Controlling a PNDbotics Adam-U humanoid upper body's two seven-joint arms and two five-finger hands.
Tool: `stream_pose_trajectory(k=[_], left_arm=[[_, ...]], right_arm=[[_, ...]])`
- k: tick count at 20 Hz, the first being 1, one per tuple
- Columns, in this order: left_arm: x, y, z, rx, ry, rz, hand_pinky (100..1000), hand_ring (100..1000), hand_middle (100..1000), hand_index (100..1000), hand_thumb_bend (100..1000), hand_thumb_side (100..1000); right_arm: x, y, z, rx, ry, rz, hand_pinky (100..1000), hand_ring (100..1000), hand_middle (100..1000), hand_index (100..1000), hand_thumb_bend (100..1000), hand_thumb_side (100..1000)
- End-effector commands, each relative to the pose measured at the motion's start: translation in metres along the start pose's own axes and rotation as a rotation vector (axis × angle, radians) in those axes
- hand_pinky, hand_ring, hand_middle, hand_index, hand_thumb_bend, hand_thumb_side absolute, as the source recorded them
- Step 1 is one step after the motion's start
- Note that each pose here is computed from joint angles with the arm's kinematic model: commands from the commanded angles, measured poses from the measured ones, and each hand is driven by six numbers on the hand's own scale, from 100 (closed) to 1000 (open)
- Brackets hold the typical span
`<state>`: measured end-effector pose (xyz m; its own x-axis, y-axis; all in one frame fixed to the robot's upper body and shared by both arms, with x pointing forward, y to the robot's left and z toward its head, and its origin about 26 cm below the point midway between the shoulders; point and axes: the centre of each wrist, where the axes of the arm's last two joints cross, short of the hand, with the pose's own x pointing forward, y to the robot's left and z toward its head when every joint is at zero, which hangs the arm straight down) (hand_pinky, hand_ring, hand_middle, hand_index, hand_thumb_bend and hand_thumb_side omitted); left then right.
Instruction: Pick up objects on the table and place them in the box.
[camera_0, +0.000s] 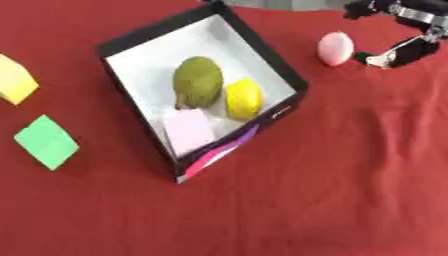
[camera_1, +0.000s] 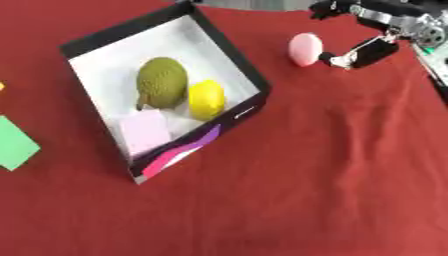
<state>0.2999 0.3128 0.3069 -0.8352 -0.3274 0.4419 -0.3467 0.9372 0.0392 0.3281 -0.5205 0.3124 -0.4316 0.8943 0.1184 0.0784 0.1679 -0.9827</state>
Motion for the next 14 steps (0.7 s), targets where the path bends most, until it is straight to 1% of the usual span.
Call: stream_pose_trajectory(k=[1, 8, 14], left_arm=[[0.010, 0.007, -0.009, -0.005, -0.046, -0.023, 721, 878, 698, 742, 100, 600], [0.010, 0.008, -0.009, -0.004, -0.045, -0.024, 721, 879, 699, 743, 100, 599], [0.009, 0.009, -0.008, -0.003, -0.040, -0.025, 721, 881, 699, 743, 100, 599]], right_arm=[[0.001, -0.031, 0.013, -0.036, 0.015, 0.041, 921, 888, 852, 988, 278, 194], [-0.003, -0.031, 0.020, -0.075, 0.052, 0.007, 925, 892, 850, 992, 228, 146], [-0.006, -0.033, 0.026, -0.129, 0.071, -0.014, 947, 920, 868, 998, 228, 115]])
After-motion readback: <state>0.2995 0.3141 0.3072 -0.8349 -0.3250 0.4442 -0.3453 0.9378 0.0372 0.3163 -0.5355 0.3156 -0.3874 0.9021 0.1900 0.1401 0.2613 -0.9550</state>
